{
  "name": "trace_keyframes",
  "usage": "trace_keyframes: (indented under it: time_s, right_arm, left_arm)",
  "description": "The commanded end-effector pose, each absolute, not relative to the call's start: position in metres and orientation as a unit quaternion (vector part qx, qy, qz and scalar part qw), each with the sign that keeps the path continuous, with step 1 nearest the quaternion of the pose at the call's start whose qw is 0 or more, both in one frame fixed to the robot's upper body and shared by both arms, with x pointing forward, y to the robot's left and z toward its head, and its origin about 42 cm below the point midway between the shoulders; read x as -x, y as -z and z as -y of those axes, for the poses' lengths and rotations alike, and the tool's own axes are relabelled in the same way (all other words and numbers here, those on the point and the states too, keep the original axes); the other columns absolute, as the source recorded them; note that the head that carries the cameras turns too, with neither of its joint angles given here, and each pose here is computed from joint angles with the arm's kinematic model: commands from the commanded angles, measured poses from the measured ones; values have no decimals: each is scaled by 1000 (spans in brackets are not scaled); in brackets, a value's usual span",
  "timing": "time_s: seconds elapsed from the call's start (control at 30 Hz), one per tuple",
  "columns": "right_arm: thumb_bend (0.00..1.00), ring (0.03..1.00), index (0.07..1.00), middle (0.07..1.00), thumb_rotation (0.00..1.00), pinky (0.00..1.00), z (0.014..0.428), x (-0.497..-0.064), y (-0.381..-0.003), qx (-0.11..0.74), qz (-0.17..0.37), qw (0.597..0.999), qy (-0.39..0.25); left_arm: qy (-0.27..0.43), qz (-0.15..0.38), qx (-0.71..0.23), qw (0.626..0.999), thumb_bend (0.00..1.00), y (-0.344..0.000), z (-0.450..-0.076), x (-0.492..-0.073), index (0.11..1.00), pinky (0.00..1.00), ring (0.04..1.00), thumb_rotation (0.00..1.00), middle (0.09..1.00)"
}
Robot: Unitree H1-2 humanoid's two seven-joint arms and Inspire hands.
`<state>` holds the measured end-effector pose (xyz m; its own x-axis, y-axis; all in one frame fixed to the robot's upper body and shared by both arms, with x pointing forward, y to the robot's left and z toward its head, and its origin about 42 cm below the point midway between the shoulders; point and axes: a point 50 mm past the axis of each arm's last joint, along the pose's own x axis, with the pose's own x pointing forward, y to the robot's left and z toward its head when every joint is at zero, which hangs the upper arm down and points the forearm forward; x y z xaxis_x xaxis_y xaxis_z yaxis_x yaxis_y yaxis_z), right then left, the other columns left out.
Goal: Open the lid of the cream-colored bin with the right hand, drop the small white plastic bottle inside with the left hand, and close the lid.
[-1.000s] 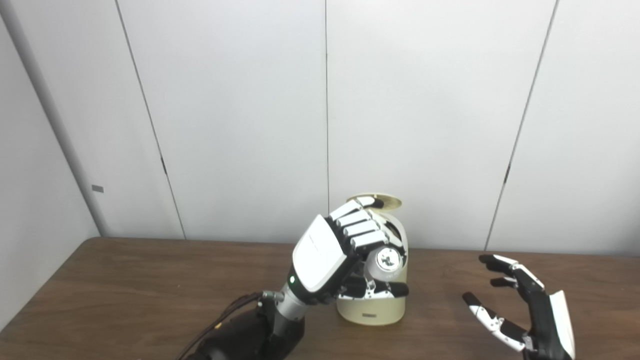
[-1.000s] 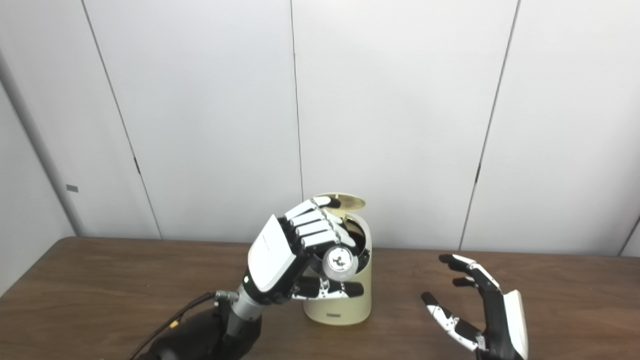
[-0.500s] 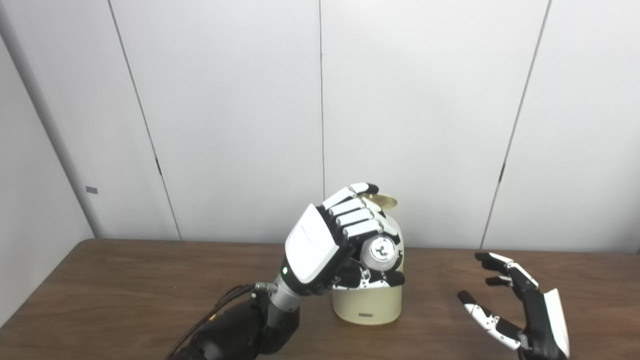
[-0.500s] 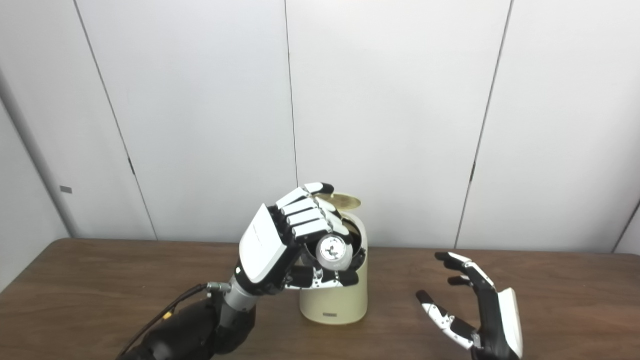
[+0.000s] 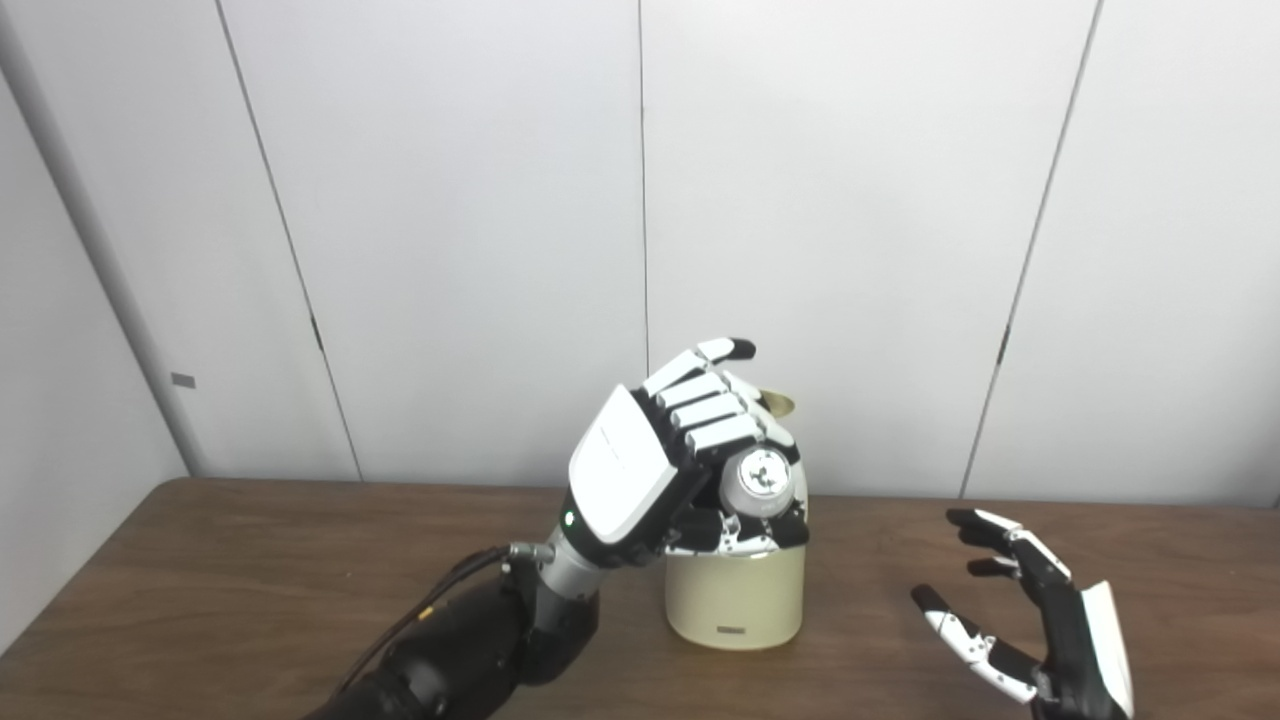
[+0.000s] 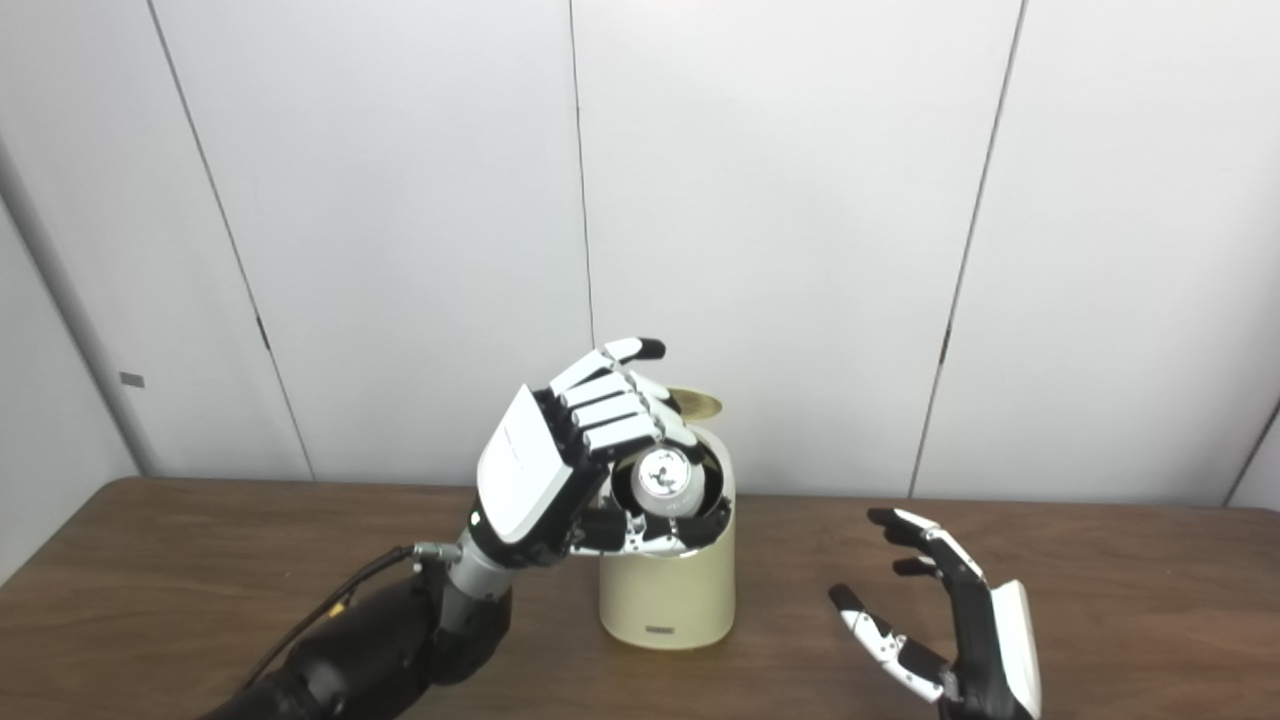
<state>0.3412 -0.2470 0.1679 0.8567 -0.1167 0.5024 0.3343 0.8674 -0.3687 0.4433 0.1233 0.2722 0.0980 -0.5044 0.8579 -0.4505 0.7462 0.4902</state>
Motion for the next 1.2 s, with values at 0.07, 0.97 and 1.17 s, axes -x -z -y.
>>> trace_keyframes:
  time_s: [0.07, 0.97, 1.17]
  right_arm:
    - [305, 727, 713, 749, 201, 598, 245, -343, -183, 225, 273, 927, 125]
    - [305, 749, 702, 758, 233, 640, 237, -321, -189, 216, 267, 932, 118]
    - [305, 752, 696, 759, 276, 637, 234, -319, -191, 226, 266, 930, 117]
  left_arm:
    - [-4, 698, -350, 624, 503, -303, -128, -454, 487, 743, 481, 0, 482]
    - [-1, 656, -350, 668, 504, -267, -136, -456, 469, 746, 474, 0, 493]
    - [-14, 625, -353, 697, 504, -251, -138, -463, 467, 722, 473, 0, 493]
